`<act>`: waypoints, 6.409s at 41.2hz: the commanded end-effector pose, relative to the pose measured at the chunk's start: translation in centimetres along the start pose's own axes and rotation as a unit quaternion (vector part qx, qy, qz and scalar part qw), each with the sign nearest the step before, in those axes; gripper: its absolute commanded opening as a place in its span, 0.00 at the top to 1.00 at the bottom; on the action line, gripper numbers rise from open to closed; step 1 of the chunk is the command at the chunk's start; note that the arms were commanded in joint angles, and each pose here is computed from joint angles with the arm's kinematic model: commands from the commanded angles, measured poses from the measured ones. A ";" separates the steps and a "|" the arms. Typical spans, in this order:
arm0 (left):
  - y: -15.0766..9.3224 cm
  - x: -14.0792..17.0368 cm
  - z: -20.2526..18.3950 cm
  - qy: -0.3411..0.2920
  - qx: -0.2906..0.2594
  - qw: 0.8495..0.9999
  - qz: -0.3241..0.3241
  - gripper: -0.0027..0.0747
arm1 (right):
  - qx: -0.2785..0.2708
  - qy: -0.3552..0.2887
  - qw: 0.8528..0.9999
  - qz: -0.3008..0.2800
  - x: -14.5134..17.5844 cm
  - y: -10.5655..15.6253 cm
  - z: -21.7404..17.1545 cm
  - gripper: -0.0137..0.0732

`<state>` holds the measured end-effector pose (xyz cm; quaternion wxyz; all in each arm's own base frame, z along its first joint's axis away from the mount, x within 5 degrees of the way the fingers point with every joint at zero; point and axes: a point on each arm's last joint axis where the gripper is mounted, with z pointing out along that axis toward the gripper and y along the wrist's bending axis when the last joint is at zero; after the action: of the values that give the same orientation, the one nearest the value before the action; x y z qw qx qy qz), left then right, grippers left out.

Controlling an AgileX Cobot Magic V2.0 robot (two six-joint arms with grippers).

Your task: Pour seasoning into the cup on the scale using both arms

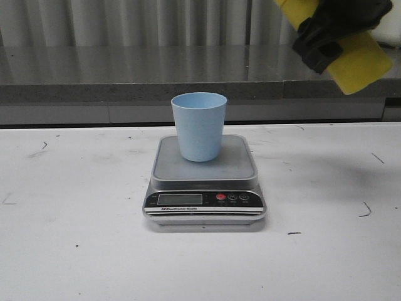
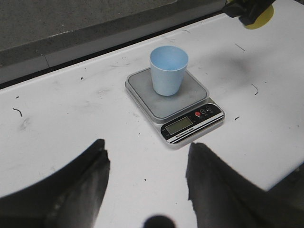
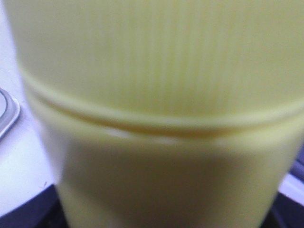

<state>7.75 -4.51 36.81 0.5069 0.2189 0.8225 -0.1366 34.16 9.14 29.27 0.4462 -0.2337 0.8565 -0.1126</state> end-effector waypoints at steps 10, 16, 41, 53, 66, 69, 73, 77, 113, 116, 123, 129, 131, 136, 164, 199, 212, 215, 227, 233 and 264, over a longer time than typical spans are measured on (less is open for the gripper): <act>-0.1 -1.3 -0.5 -0.049 0.006 0.999 -0.003 0.49 | -0.011 -0.123 0.986 0.110 4.2 -3.6 -2.1 0.53; -0.1 -1.3 -0.5 -0.049 0.006 0.999 -0.003 0.49 | -0.039 -0.190 0.970 0.148 6.8 -4.3 -1.1 0.53; -0.1 -1.3 -0.5 -0.049 0.006 0.999 -0.003 0.49 | -0.097 -0.282 0.937 0.179 11.4 -3.4 6.2 0.53; -0.1 -1.3 -0.5 -0.049 0.006 0.999 -0.003 0.49 | -0.066 -0.298 0.933 0.189 12.2 -3.6 7.5 0.53; -0.1 -1.3 -0.5 -0.049 0.006 0.999 -0.003 0.49 | -0.068 -0.292 0.936 0.184 12.7 -3.3 8.7 0.36; -0.1 -1.3 -0.5 -0.049 0.006 0.999 -0.003 0.49 | -0.068 -0.291 0.936 0.184 12.7 -3.3 8.7 0.27; -0.1 -1.3 -0.5 -0.049 0.006 0.999 -0.003 0.49 | -0.067 -0.281 0.939 0.184 12.9 -3.3 8.8 0.17; -0.1 -1.3 -0.5 -0.049 0.006 0.999 -0.003 0.49 | -0.068 -0.268 0.943 0.185 13.2 -3.2 8.8 0.15; -0.1 -1.3 -0.5 -0.049 0.006 0.999 -0.003 0.49 | -0.073 -0.062 0.959 0.267 12.5 -1.6 1.7 0.15; -0.1 -1.3 -0.5 -0.049 0.006 0.999 -0.003 0.49 | -0.058 -0.027 0.964 0.259 12.2 -1.2 0.5 0.15; -0.1 -1.3 -0.5 -0.049 0.006 0.999 -0.003 0.49 | -0.023 0.010 0.972 0.233 11.2 -0.5 -2.9 0.15; -0.1 -1.3 -0.5 -0.049 0.006 0.999 -0.003 0.49 | 0.000 0.040 0.975 0.218 10.4 0.3 -6.3 0.15; -0.1 -1.3 -0.5 -0.049 0.006 0.999 -0.003 0.49 | 0.005 0.058 0.976 0.208 10.1 0.5 -7.4 0.15; -0.1 -1.3 -0.5 -0.049 0.006 0.999 -0.003 0.49 | -0.029 0.116 0.979 0.162 9.1 1.1 -9.9 0.15; -0.1 -1.3 -0.5 -0.049 0.006 0.999 -0.003 0.49 | -0.071 -0.068 0.981 0.166 10.9 -1.7 -26.4 0.15; -0.1 -1.3 -0.5 -0.049 0.006 0.999 -0.003 0.49 | -0.103 -0.085 0.973 0.186 11.8 -1.0 -28.2 0.17; -0.1 -1.3 -0.5 -0.049 0.007 0.999 -0.004 0.62 | -0.103 -0.085 0.973 0.187 11.8 -1.0 -28.2 0.72; -0.1 -1.3 -0.5 -0.049 0.007 0.999 -0.004 0.73 | -0.103 -0.085 0.973 0.187 11.8 -1.0 -28.2 0.82; -0.1 -1.3 -0.5 -0.049 0.007 0.999 -0.004 0.99 | -0.104 -0.081 0.973 0.187 11.9 -0.8 -27.9 0.98; -0.1 -1.3 -0.5 -0.049 0.007 0.999 -0.004 0.99 | -0.107 -0.069 0.974 0.186 12.2 -0.7 -27.9 0.98; 2.4 5.7 0.6 -0.189 -0.152 0.968 -0.063 0.99 | -0.107 -0.069 0.974 0.186 12.1 -0.7 -27.9 0.98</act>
<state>7.35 -1.94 31.43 0.5989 0.0946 0.7906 -0.0856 5.32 1.98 35.96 0.4564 -0.1268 0.8769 0.0814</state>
